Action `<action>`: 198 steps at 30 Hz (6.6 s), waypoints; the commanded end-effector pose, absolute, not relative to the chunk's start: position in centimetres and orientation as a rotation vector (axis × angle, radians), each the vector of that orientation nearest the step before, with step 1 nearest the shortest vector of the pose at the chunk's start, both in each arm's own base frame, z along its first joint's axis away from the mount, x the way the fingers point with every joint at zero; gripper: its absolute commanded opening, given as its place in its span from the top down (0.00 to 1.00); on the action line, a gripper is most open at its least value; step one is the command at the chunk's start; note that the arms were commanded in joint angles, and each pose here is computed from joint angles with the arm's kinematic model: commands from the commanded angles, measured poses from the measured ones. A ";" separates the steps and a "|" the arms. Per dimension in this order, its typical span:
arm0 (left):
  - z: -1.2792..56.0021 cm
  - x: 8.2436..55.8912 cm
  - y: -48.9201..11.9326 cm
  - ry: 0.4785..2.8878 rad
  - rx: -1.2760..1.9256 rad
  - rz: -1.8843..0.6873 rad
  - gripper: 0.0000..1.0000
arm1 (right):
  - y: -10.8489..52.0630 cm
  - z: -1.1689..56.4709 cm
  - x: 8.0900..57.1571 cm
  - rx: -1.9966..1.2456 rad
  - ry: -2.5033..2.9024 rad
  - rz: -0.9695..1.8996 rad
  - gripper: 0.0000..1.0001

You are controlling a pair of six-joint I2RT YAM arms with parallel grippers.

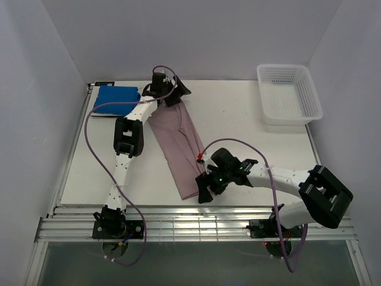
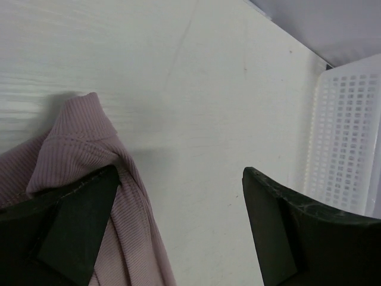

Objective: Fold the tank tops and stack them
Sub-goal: Fold the tank top

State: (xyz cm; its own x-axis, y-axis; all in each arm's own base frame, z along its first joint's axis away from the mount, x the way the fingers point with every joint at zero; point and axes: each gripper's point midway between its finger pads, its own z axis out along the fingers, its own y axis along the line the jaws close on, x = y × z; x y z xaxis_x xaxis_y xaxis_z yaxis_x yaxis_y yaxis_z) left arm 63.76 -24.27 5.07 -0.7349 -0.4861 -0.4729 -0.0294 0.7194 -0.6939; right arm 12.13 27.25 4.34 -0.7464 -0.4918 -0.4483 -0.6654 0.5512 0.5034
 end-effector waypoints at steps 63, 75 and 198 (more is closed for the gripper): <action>8.6 17.3 -23.5 2.681 -0.479 -0.997 0.02 | 24.1 5.4 15.1 -0.632 2.592 1.043 0.00; 2.8 13.3 -23.0 2.918 -0.455 -0.799 0.29 | 24.0 2.8 15.9 -0.502 2.662 0.997 0.21; 6.7 31.2 -19.4 2.585 -0.620 -0.759 0.02 | 25.5 10.0 34.2 -0.461 2.418 0.950 0.10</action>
